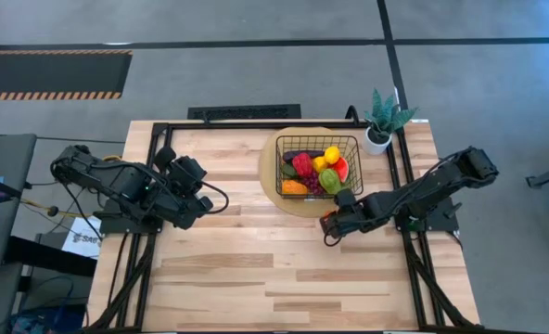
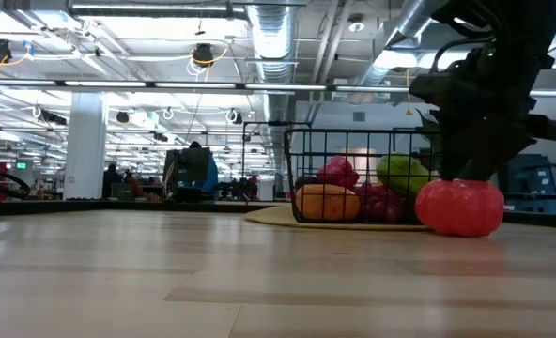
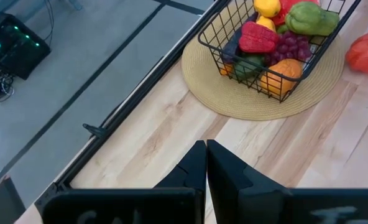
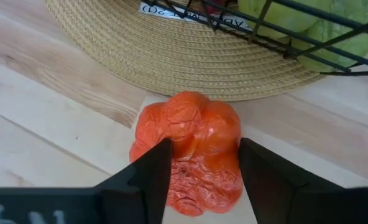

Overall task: Build produce basket
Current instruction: Put the orange pumpkin into the wire basket

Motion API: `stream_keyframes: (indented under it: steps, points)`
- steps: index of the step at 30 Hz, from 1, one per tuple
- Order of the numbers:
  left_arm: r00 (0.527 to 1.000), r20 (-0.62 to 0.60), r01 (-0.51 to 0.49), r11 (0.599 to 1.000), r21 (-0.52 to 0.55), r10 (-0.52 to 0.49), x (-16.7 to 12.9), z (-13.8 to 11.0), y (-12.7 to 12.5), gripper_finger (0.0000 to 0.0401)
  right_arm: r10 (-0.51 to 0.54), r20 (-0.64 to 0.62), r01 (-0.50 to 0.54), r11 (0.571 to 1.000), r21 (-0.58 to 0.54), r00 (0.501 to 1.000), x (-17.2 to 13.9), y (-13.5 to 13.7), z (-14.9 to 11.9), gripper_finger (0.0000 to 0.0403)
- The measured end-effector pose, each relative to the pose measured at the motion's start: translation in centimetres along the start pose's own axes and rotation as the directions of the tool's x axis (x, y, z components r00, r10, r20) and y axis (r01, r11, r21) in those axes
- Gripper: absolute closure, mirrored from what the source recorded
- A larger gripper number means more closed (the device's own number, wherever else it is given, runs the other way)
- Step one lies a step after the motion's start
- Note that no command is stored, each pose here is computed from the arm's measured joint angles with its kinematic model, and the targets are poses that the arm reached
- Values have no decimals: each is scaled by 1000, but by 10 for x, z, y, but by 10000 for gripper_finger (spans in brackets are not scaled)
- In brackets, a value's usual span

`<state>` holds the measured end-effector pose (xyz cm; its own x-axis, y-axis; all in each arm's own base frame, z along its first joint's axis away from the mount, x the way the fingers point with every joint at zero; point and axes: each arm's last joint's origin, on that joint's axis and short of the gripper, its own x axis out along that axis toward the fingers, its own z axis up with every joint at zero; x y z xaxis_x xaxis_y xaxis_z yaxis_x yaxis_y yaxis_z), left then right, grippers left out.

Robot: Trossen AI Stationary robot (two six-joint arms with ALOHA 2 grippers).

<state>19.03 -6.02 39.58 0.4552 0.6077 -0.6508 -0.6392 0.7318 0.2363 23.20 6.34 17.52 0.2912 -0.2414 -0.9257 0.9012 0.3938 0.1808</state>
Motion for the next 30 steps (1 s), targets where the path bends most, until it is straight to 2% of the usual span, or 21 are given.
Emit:
stream_keyframes:
  steps: [9,18,21,30]
  points:
    - [1000,0,-1,1000,-2,1,0,0,0,401,-16,-1,16,999,-37,1000,3,0,-1,320]
    - [1000,0,0,1000,-2,0,0,0,0,401,-32,-10,32,998,-63,999,4,-2,-2,395]
    - [1000,0,-1,1000,-3,1,0,0,0,401,-57,-61,52,996,-77,997,9,-4,-6,398]
    - [1000,0,-1,1000,-9,1,0,0,0,401,-24,-73,19,998,-67,997,10,2,-10,398]
